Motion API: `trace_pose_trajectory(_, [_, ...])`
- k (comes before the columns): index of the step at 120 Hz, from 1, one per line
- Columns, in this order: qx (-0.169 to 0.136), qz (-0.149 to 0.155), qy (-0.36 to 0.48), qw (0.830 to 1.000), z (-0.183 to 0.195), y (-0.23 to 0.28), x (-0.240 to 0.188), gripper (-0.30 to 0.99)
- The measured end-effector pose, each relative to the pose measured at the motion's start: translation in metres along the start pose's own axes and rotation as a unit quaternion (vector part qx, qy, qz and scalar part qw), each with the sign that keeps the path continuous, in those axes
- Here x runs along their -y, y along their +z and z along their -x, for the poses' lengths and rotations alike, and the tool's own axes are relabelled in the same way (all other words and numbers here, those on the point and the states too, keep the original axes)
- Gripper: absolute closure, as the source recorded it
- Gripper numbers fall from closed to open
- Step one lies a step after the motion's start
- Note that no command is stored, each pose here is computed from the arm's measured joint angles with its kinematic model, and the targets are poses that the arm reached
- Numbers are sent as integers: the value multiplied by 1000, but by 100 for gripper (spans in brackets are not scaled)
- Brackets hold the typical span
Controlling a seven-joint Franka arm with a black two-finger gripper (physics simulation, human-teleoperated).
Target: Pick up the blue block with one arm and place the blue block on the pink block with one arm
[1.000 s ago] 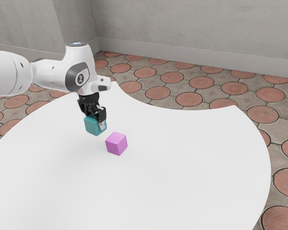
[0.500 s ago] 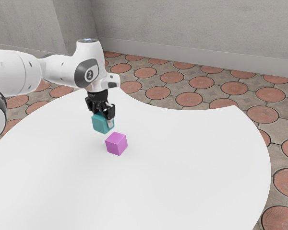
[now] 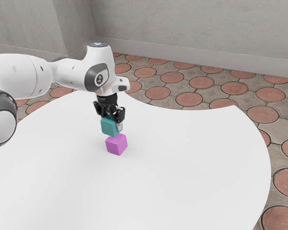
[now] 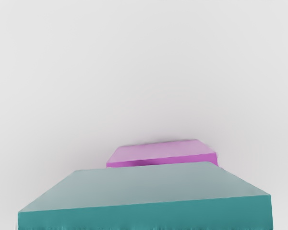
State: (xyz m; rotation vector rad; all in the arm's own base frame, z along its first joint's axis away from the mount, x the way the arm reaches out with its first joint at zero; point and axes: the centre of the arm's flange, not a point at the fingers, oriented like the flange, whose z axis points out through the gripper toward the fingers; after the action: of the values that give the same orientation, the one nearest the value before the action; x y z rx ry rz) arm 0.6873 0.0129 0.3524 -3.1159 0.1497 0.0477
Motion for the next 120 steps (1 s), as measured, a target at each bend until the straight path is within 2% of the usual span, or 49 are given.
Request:
trace_pose_trajectory(29, [-6,0,-4,1000,-2,-3,-11,35])
trace_pose_trajectory(120, [4,2,-24,1000,3,7,-11,35])
